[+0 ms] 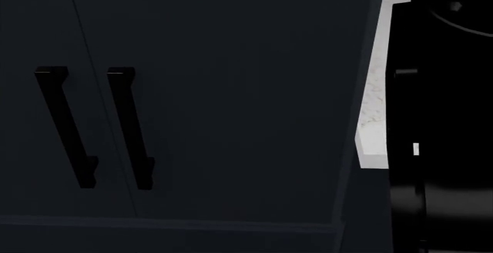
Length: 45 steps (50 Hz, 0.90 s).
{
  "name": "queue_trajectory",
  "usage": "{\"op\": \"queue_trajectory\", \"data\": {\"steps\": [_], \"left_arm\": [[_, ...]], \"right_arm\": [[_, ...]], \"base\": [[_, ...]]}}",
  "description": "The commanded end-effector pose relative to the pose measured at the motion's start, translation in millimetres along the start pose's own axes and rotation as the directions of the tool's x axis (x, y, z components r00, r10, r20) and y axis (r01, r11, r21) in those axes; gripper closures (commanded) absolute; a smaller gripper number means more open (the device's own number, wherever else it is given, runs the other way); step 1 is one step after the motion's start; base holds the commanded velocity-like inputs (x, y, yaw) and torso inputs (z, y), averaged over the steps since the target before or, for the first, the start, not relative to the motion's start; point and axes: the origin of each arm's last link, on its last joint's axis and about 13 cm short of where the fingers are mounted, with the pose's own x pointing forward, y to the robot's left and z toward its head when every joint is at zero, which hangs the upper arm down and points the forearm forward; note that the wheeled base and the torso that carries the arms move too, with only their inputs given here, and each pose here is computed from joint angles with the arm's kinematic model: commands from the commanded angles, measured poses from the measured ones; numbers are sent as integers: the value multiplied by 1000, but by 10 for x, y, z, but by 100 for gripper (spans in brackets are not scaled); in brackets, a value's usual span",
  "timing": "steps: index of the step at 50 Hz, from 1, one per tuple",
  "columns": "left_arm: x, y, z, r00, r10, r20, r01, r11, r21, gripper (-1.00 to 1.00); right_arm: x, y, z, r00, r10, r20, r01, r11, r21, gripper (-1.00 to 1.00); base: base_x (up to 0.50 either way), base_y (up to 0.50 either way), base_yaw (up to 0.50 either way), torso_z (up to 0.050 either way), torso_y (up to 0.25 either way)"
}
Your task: Press the stop button on the microwave
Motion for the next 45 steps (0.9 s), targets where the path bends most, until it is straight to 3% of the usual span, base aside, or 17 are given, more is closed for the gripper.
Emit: {"op": "queue_trajectory", "data": {"steps": [1, 9, 31, 36, 45], "left_arm": [[0, 0, -1, 1000, 0, 0, 0, 1000, 0, -100], [0, 0, -1, 1000, 0, 0, 0, 1000, 0, -100], [0, 0, -1, 1000, 0, 0, 0, 1000, 0, -100], [0, 0, -1, 1000, 0, 0, 0, 1000, 0, -100], [0, 0, -1, 1000, 0, 0, 0, 1000, 0, -100]], "right_arm": [[-8, 13, -6, 1000, 7, 0, -7, 1000, -13, -100], [-20, 21, 29, 1000, 10, 8, -10, 1000, -16, -100], [-4, 24, -32, 1000, 4, 4, -4, 1000, -16, -100], [-47, 40, 18, 998, 63, 25, -63, 998, 2, -100], [-20, 41, -32, 999, 29, 20, -30, 999, 17, -100]], "base": [[0, 0, 0, 50, 37], [0, 0, 0, 50, 42], [127, -22, 0, 0, 0], [145, -2, 0, 0, 0], [209, -26, 0, 0, 0]]}}
